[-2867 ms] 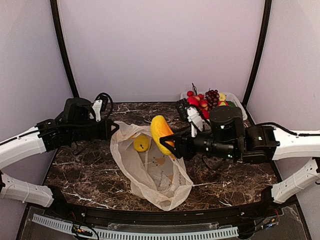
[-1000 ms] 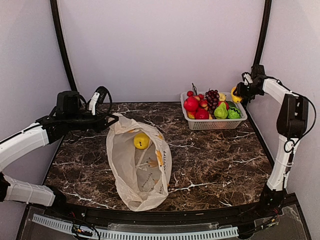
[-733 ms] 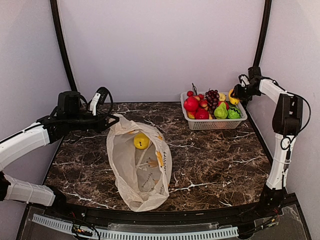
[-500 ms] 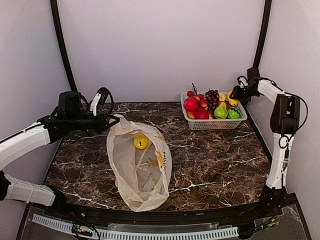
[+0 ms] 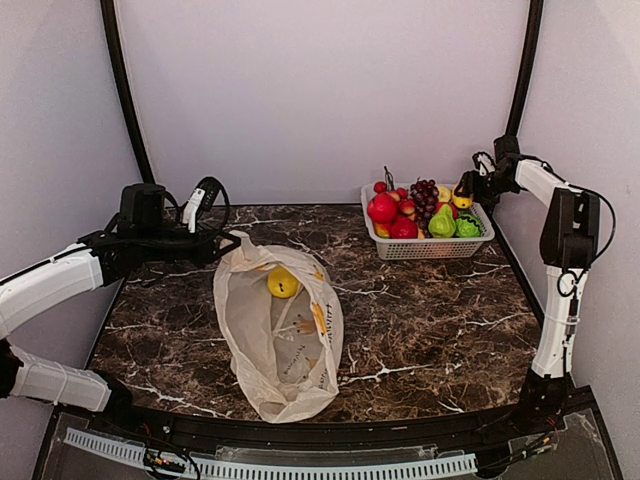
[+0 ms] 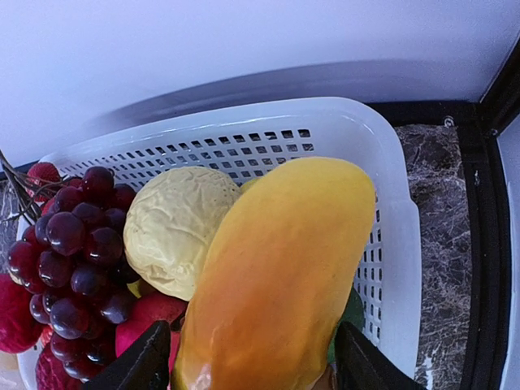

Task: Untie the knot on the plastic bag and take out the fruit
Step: Place the fake fruit in the bin.

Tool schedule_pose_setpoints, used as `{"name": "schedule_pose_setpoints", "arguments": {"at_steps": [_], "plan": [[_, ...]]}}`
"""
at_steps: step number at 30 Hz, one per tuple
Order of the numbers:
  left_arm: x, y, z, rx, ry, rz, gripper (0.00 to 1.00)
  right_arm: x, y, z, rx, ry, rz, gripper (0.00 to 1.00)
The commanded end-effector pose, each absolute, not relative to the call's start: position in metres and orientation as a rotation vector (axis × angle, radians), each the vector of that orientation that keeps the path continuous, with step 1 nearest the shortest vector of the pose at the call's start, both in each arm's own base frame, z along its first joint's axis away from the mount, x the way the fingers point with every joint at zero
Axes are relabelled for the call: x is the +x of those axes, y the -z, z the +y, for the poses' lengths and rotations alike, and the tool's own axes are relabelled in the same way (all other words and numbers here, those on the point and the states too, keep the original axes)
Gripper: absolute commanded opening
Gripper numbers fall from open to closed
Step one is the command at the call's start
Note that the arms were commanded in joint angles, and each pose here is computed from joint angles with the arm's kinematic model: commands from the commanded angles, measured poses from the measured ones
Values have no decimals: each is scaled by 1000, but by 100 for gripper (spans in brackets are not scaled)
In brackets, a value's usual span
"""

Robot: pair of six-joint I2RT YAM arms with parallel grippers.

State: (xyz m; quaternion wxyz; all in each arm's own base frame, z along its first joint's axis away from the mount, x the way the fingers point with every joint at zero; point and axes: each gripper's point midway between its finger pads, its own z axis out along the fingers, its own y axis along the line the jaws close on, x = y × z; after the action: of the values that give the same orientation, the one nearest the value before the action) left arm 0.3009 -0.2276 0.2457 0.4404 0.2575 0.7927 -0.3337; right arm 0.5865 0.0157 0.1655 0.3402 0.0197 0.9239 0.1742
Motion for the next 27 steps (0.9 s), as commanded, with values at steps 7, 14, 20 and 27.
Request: {"name": "schedule_pose_setpoints", "arguments": {"at_steps": [7, 14, 20, 27], "plan": [[300, -246, -228, 660, 835, 1956, 1, 592, -174, 14, 47, -455, 2380, 82], [300, -246, -229, 662, 842, 1957, 1, 591, -183, 12, 43, -430, 2365, 90], [300, -246, -229, 663, 844, 1956, 1, 590, -190, 10, 44, -413, 2351, 92], [299, -248, -229, 661, 844, 1947, 1, 580, -214, 7, 60, -383, 2300, 92]]}}
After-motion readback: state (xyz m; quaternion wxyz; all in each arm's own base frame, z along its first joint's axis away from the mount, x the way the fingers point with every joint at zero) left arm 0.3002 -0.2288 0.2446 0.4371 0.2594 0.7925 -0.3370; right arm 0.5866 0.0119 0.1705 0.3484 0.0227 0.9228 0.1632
